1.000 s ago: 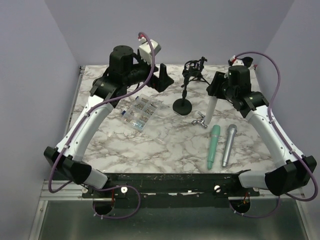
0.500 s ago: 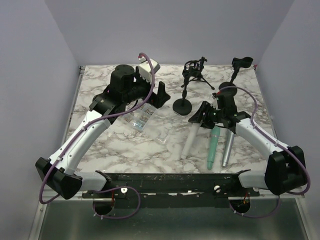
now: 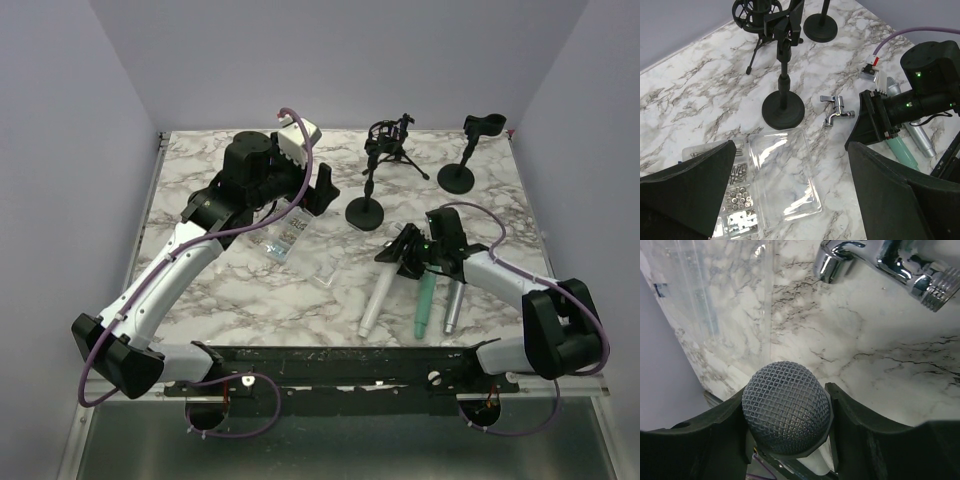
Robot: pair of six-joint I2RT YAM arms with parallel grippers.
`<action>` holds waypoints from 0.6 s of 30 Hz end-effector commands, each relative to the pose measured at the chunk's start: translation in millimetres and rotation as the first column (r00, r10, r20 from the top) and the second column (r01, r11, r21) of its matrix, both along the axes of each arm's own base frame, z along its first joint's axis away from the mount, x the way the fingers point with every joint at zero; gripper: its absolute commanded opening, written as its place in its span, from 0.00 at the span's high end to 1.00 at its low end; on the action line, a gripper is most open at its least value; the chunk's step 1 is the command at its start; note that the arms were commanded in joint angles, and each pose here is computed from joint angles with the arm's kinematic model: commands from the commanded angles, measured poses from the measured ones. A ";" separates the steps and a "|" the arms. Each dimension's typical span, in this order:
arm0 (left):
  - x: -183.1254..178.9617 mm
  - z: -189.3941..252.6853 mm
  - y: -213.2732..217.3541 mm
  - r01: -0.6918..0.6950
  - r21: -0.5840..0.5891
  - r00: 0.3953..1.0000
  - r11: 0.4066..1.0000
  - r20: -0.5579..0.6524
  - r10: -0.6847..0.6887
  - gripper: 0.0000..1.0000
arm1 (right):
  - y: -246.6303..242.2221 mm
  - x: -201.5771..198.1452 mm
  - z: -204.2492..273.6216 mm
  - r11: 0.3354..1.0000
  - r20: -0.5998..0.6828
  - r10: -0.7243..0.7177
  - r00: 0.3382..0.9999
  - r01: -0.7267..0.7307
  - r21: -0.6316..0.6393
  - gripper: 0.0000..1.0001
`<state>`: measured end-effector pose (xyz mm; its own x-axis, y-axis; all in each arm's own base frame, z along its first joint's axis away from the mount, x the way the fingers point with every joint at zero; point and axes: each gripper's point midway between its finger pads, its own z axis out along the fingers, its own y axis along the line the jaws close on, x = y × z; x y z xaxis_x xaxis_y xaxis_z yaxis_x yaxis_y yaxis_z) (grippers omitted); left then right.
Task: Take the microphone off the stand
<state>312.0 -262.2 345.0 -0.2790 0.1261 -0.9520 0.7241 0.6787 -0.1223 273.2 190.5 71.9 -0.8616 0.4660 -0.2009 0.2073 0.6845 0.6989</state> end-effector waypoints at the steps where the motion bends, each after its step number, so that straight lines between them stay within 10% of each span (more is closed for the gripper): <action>1: 4.5 -3.9 -2.0 -0.009 0.003 1.000 1.000 0.003 0.009 0.01 | -4.1 7.3 -15.7 0.998 0.011 -0.059 0.998 0.059 -0.018 0.89; 18: 5.6 -4.9 -0.9 -0.014 0.011 1.000 1.000 0.008 0.014 0.01 | -20.0 2.8 -55.4 0.986 0.013 -0.149 0.989 0.150 -0.070 0.60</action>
